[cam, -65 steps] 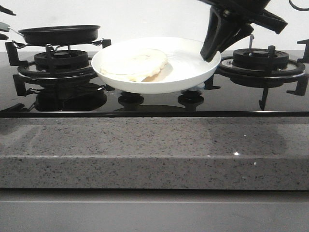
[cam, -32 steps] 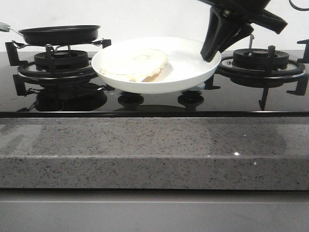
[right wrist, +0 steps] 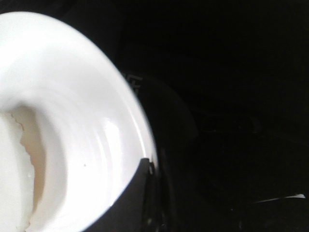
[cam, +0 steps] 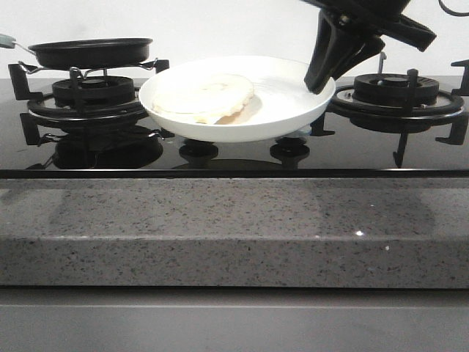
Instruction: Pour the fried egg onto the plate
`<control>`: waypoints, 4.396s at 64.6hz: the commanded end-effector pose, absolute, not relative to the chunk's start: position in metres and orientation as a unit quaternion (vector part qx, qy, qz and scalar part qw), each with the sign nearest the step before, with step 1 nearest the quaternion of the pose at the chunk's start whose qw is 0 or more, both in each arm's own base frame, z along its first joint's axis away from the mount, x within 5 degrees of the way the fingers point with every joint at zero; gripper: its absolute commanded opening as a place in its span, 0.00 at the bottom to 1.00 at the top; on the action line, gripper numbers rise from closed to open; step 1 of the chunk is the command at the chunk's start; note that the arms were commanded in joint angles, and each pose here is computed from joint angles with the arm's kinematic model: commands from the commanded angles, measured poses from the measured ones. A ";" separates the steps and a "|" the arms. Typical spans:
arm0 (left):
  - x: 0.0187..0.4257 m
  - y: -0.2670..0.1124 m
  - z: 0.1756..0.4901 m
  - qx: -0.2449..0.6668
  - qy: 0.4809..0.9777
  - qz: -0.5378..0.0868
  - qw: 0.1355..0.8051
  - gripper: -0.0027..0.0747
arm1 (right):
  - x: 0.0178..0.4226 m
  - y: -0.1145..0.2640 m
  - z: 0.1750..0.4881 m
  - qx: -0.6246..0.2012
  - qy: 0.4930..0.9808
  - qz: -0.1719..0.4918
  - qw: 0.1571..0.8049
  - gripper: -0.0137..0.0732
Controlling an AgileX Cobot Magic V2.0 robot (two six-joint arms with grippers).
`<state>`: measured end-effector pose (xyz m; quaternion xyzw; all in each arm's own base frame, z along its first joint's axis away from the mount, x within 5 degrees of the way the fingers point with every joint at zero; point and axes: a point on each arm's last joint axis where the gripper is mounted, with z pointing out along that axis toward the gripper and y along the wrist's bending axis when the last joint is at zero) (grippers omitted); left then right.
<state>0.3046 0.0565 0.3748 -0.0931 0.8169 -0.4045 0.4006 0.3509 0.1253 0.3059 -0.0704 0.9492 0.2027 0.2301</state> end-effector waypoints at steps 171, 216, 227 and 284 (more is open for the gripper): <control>0.129 -0.023 0.377 0.021 0.901 -0.060 0.428 0.73 | 0.450 0.127 0.336 0.123 0.941 0.205 0.238 0.12; 0.129 -0.023 0.377 0.021 0.901 -0.060 0.428 0.73 | 0.426 0.121 0.394 0.053 0.935 0.202 0.287 0.47; 0.129 -0.023 0.377 0.021 0.901 -0.060 0.428 0.73 | 0.399 0.116 0.421 -0.022 0.939 0.181 0.292 0.47; 0.129 -0.023 0.377 0.021 0.901 -0.060 0.428 0.73 | 0.175 0.057 0.394 -0.124 0.878 0.129 0.444 0.47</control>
